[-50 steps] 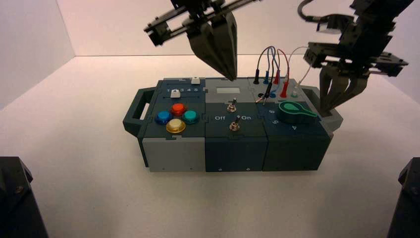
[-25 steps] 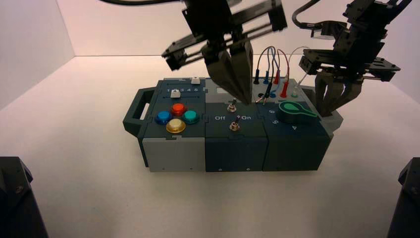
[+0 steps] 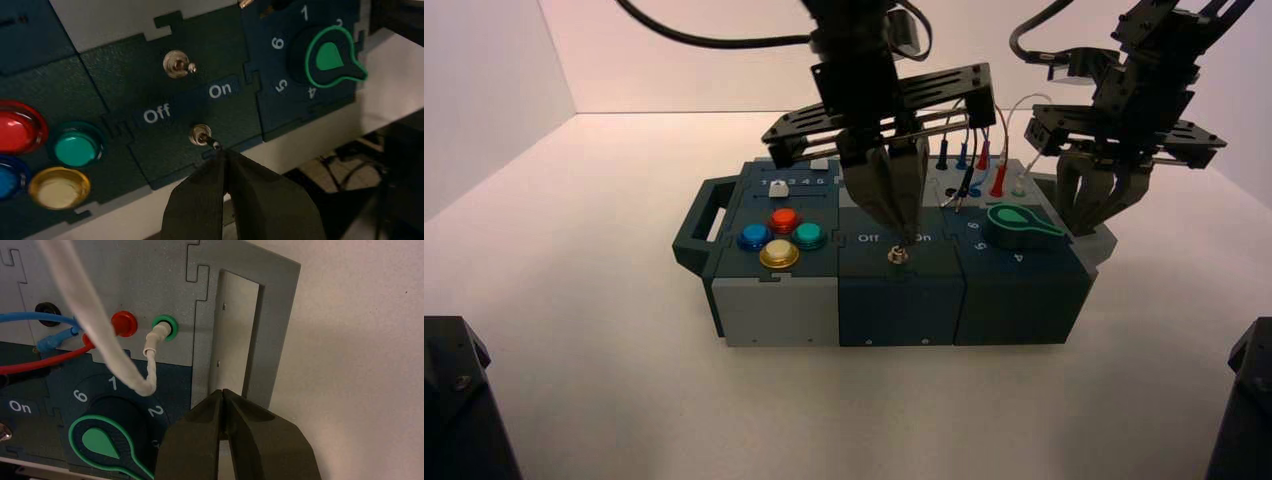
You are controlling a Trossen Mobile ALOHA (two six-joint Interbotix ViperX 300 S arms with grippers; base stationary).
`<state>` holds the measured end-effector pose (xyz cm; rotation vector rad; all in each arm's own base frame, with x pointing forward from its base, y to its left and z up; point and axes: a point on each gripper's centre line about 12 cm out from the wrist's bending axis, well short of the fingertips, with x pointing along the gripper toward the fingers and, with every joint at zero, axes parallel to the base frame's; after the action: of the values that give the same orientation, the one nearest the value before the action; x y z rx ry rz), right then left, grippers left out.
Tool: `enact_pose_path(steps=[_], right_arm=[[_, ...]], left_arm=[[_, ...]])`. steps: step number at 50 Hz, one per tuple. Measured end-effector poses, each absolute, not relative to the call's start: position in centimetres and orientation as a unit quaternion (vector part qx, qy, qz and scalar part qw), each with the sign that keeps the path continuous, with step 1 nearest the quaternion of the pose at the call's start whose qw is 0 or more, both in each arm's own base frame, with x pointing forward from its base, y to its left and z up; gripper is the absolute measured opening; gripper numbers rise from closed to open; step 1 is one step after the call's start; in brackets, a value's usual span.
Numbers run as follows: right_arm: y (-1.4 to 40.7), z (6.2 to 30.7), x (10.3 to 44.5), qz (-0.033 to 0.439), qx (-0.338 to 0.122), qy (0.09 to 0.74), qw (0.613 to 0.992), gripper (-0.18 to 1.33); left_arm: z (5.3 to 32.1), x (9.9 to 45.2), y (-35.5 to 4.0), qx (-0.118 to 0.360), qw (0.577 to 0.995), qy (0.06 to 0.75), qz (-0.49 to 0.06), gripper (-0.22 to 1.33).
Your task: Flip the bottom switch off with the left gripper.
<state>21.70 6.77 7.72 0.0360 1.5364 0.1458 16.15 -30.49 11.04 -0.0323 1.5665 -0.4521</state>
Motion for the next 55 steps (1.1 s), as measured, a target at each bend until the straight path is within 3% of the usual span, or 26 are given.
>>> enact_pose_path(steps=[10,55], right_arm=[[6.8,7.7,21.7,0.066,0.016,0.694,0.717,-0.15],[6.8,7.1,22.2,0.063,0.017,0.691,0.720,-0.16]], left_arm=[[11.6,16.9,-31.5,0.017,0.691,0.696,-0.192,-0.16],[9.5,16.4,-31.5,0.018,0.689,0.701,-0.184,-0.16]])
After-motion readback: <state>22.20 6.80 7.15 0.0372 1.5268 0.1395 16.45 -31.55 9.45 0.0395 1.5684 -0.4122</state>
